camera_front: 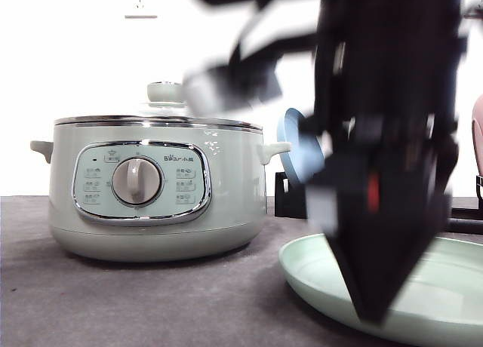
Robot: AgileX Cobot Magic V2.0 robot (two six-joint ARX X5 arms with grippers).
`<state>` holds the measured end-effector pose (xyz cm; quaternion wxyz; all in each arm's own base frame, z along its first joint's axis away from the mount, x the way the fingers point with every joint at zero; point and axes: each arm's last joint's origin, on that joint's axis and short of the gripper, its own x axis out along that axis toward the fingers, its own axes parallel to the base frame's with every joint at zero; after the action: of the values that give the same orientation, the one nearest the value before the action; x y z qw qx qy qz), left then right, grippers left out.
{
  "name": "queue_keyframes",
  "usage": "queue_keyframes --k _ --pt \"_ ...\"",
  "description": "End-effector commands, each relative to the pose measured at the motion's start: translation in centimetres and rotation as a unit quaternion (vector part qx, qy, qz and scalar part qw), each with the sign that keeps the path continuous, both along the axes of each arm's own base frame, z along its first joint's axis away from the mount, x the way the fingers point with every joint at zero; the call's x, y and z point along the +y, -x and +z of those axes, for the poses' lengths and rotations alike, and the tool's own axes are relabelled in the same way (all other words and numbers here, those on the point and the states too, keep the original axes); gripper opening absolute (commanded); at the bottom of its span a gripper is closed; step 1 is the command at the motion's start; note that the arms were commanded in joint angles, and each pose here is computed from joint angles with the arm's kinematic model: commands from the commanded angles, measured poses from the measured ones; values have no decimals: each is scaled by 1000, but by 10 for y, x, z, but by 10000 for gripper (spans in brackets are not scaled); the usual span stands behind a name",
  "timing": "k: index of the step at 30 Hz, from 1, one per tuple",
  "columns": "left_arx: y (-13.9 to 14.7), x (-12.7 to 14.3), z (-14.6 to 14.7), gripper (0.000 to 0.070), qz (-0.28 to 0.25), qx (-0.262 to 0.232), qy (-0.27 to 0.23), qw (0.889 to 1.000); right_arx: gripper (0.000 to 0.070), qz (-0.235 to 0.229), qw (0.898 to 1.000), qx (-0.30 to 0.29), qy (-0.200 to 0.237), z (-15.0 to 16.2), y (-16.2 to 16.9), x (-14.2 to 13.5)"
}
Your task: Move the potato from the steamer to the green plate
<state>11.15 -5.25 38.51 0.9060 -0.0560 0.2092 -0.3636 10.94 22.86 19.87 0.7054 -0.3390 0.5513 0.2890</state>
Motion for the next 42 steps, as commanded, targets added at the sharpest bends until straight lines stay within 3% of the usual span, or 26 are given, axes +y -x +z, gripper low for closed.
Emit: queue_keyframes --k 1,4,9,13,19,24,28,30,34,37,42 --pt "1 -1 7 676 -6 -15 1 1000 402 1 999 16 -37 13 0 1" --pt "1 -1 7 676 -6 -15 1 1000 472 -10 994 30 -103 36 -3 -12" --pt "1 -1 7 676 -6 -15 1 1000 485 -47 976 9 -214 74 -13 -41" --pt "1 -1 7 676 -6 -15 1 1000 505 -78 947 4 -312 100 -22 -72" --pt "1 -1 7 676 -6 -15 1 1000 550 -118 901 -58 -413 132 -26 -121" --pt "0 -1 6 676 -6 -12 -1 1000 555 -141 878 -130 -438 149 -15 -151" --pt "-2 -1 3 676 -9 -2 -11 1000 603 -160 863 -165 -450 156 -1 -166" --pt "-4 -2 2 676 -10 5 -15 1000 611 -172 859 -176 -449 158 6 -171" --pt "-11 -5 -3 676 -11 25 -24 999 696 -188 858 -181 -442 157 19 -179" --pt "-21 -8 -4 676 -12 42 -32 999 700 -194 861 -176 -436 156 26 -183" --pt "-47 -17 4 672 -10 96 -73 993 700 -195 854 -177 -449 157 33 -186"
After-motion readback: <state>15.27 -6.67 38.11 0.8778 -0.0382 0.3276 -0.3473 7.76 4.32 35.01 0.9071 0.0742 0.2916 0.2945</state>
